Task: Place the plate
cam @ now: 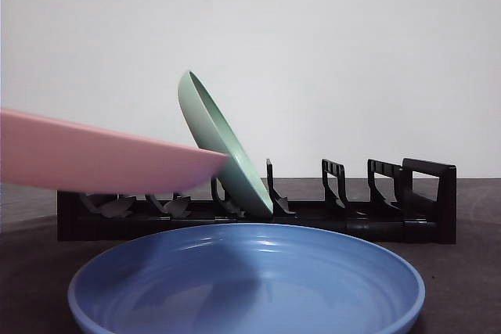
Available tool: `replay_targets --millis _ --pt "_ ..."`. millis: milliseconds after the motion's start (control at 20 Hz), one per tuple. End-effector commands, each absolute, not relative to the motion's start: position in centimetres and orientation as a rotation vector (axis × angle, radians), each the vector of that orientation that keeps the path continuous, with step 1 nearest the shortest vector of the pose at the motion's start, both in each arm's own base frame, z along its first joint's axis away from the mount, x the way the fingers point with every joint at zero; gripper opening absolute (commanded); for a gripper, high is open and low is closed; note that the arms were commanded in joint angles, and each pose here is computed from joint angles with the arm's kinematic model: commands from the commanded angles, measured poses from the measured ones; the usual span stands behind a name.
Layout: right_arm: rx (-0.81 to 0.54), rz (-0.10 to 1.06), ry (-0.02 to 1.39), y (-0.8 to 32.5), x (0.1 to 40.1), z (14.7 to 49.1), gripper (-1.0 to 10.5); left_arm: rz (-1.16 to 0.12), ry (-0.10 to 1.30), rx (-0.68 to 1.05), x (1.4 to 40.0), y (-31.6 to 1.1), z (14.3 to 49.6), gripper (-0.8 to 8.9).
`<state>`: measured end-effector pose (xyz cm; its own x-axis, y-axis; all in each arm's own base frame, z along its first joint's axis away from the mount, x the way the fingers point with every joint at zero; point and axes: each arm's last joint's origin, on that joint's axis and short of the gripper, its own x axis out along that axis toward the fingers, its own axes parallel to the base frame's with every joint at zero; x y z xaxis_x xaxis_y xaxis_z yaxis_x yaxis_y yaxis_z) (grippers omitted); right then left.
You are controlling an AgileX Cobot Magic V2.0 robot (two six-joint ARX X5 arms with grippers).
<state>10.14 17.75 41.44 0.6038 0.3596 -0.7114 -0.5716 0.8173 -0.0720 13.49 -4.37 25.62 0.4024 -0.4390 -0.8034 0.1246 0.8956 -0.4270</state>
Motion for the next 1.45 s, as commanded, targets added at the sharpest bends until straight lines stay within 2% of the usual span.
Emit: replay_targets --millis 50,250,500,650,1100,1150,1250,1300,1450 --pt "-0.280 0.543 0.732 17.9 10.0 41.9 1.9 -0.338 1.102 -0.378 13.8 -5.6 24.6 0.10" --pt "-0.272 0.538 0.733 17.9 10.0 41.9 1.9 -0.337 1.145 -0.355 14.0 -7.9 22.5 0.10" --pt "-0.274 0.522 0.726 17.9 10.1 42.0 1.9 -0.389 1.122 -0.338 15.0 -11.7 21.4 0.10" --pt "-0.274 0.522 0.726 17.9 10.1 42.0 1.9 -0.371 1.134 -0.305 15.4 -13.4 20.3 0.10" --pt "-0.278 0.518 0.735 17.8 10.0 41.9 1.9 -0.390 1.141 -0.245 16.0 -16.1 18.1 0.12" --pt "-0.278 0.516 0.738 17.8 10.0 41.9 1.9 -0.387 1.152 -0.237 15.9 -16.2 17.9 0.56" --pt "-0.279 0.515 0.740 17.8 10.0 41.8 1.9 -0.377 1.159 -0.231 15.9 -16.1 17.8 2.39" --pt "-0.279 0.515 0.740 17.8 10.0 41.8 1.9 -0.377 1.158 -0.231 15.9 -16.1 17.9 2.86" --pt "-0.279 0.515 0.740 17.8 10.0 41.8 1.9 -0.371 1.151 -0.228 15.8 -15.8 18.6 3.13"
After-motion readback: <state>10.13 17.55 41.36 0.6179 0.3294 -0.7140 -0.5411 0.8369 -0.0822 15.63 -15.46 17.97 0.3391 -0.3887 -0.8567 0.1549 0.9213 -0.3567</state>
